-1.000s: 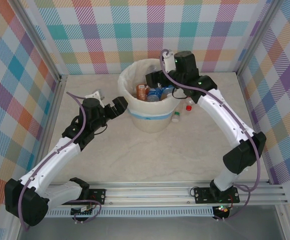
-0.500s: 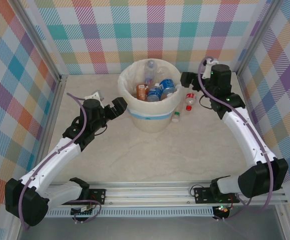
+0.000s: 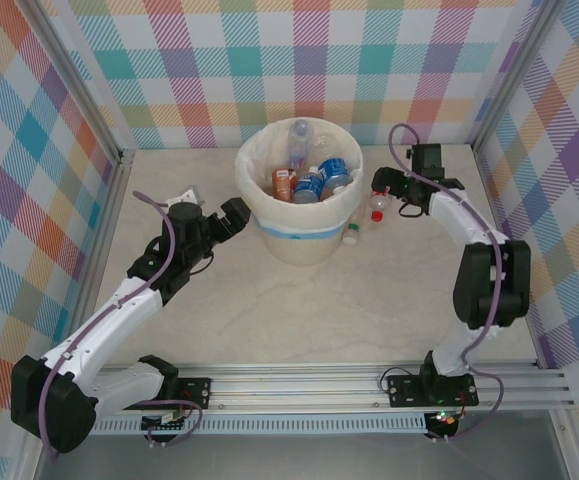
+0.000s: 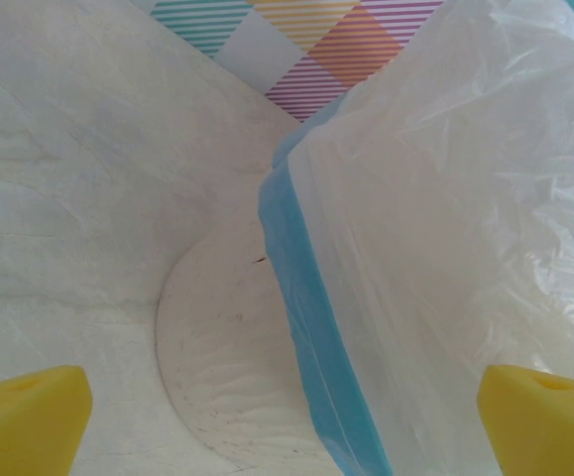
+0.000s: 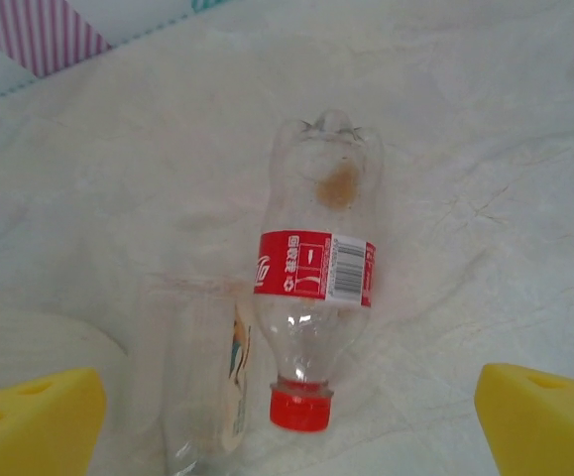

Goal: Put the plastic bottles in the bin

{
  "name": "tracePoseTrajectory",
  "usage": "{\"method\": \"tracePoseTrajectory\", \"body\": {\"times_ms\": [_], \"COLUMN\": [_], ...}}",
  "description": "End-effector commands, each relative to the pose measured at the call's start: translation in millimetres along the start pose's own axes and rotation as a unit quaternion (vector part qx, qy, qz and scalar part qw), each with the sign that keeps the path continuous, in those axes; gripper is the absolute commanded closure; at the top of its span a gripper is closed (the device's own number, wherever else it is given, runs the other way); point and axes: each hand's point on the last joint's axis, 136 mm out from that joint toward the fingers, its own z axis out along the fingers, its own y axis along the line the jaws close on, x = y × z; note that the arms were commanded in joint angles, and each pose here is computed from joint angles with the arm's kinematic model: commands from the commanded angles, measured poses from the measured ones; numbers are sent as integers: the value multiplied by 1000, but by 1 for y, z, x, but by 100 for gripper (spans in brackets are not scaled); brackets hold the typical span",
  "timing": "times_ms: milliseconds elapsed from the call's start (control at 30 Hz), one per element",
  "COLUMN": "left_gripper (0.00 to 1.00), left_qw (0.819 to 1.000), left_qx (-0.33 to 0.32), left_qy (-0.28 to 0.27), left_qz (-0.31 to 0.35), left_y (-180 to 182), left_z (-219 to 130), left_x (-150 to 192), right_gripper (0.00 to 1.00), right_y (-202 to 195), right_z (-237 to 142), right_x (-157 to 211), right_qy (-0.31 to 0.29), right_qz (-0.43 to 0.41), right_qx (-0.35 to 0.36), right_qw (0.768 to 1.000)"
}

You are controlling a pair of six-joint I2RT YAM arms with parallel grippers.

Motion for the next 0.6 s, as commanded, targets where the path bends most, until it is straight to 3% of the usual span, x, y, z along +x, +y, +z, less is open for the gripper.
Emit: {"method": "tracePoseTrajectory", "body": {"times_ms": [0,333,467,567], "left_gripper": [0,0,0,0], "left_qw": [1000,999,999,999], "left_qx": [3,-19,-20,-19], "left_qy": [-26,-42,-47,-49], "left_qz": [1,1,-1,-1], "left_y": [0,13,15,14], "left_z": [-5,-15,-16,-16], "left_x": [-11,-12,-14,-15], "right_gripper": [5,21,22,22], "right_y": [3,-15,-28,-23], "right_z": [20,88,104,113], "right_x": [-11,-1,5,5], "right_qy": [8,49,66,74], "right_qz": [15,32,36,36], "right_qx": [-5,42,81,72], "right_qw": [1000,997,994,994]}}
